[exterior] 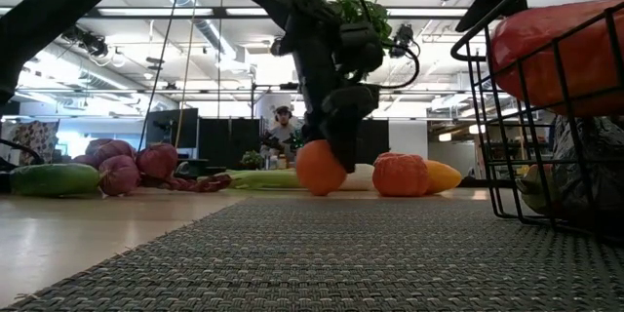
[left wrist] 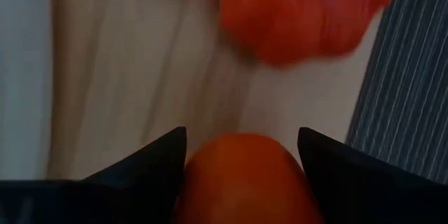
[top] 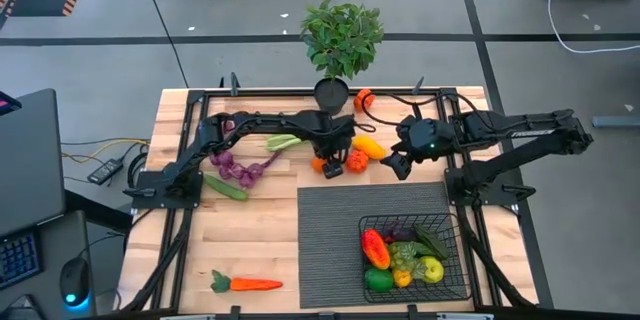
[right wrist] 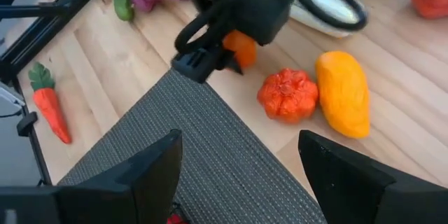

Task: Build produce basket
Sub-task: Put the orange into the black wire basket

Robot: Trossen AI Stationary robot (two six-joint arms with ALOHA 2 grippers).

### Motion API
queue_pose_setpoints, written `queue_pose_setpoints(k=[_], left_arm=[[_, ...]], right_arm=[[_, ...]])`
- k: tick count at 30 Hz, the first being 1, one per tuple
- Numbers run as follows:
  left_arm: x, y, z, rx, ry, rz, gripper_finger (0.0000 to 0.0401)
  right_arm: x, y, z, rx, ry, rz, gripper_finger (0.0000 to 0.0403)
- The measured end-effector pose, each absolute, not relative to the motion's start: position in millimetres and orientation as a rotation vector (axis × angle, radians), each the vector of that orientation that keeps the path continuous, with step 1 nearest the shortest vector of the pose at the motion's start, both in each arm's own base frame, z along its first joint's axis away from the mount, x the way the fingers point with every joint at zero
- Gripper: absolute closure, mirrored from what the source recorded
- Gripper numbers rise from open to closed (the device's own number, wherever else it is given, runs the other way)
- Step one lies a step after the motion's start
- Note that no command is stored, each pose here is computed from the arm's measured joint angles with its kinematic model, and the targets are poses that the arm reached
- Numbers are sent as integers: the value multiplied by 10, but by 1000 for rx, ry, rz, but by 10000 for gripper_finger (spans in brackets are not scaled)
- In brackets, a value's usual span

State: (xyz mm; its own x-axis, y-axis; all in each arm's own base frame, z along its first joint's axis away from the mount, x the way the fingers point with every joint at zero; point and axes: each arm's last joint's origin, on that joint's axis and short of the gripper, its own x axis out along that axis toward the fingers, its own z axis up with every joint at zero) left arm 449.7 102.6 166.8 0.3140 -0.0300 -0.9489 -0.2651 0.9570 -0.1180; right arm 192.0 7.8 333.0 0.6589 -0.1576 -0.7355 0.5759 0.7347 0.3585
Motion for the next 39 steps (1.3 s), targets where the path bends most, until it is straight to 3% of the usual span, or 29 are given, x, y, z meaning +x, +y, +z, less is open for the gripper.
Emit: queue_pose_setpoints(k=[7,13,19,24,33,39], left_arm=[[4397,981,1841,-286,1394,150,184],[4435,981,2233,-273,1370,141,188],[4491,996,2802,-271,1226,152,191],[4540,899,3226,-391,1012,117,183],[4693,435,3581,-550,736,13,189],[4816,-52,3715,-545,590,-95,181]], right_arm=[[1920,51,3330,618,737,-463,114],[1920,42,3331,611,730,-479,114],[1909,42,3321,608,744,-483,114],[1787,59,3293,647,849,-452,114],[1462,181,3359,818,963,-317,114],[1266,297,3380,945,1048,-283,114]])
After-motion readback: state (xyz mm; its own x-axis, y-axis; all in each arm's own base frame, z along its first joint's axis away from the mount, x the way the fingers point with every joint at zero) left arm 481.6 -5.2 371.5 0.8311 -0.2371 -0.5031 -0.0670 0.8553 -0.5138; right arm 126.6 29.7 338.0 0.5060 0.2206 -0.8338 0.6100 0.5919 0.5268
